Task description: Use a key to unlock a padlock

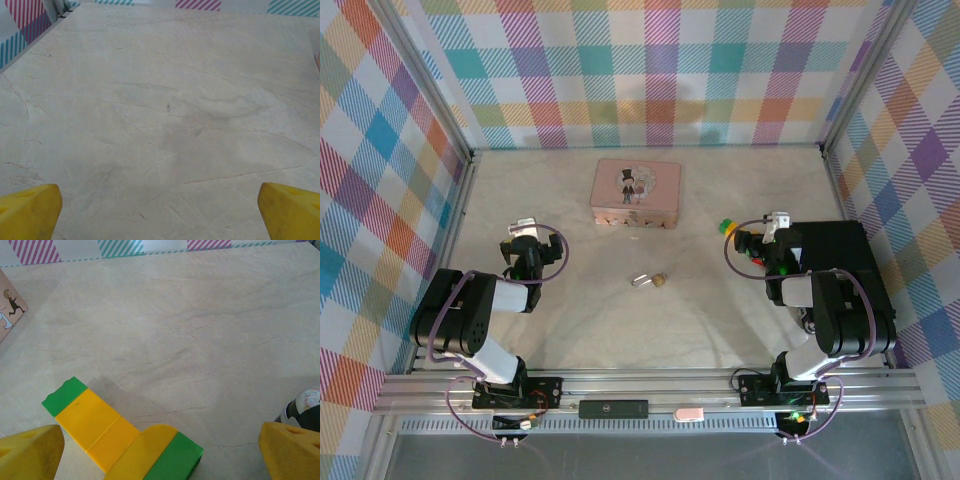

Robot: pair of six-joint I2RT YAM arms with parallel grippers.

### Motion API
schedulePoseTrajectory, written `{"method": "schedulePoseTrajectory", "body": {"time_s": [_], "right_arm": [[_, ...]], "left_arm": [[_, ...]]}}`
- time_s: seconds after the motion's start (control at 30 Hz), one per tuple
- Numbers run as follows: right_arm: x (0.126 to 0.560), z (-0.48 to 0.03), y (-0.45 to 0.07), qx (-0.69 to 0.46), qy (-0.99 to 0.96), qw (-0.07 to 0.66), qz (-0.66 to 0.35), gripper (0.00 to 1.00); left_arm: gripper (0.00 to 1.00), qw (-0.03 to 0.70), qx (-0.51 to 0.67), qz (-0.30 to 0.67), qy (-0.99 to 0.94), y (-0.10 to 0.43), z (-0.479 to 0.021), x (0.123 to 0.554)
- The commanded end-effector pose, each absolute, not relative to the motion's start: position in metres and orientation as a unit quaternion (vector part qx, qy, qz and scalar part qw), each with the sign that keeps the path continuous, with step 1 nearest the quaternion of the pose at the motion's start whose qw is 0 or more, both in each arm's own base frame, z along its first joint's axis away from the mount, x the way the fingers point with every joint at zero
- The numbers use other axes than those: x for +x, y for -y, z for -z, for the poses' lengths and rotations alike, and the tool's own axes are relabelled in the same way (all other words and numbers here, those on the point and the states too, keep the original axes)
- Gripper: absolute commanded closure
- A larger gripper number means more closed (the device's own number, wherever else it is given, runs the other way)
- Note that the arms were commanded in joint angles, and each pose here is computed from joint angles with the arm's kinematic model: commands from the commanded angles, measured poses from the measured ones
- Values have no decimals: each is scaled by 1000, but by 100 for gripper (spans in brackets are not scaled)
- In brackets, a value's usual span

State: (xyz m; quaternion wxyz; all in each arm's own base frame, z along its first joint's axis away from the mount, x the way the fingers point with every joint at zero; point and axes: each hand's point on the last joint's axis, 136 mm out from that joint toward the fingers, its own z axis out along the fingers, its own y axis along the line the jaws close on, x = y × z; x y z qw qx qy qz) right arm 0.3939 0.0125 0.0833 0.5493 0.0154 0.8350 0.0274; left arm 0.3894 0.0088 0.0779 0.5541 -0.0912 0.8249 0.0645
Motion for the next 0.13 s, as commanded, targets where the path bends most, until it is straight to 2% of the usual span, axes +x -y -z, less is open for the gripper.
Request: {"method": "schedulePoseTrajectory", "body": {"time_s": [0.0,0.1], "right_arm": [[398,-92,-12,13,-826,563,-28,1],[397,-92,-12,13,-825,564,-28,1]], "left_arm": [[1,567,-94,-59,-816,-10,-86,394],[0,568,-93,-59,-816,-9,-86,394]]}}
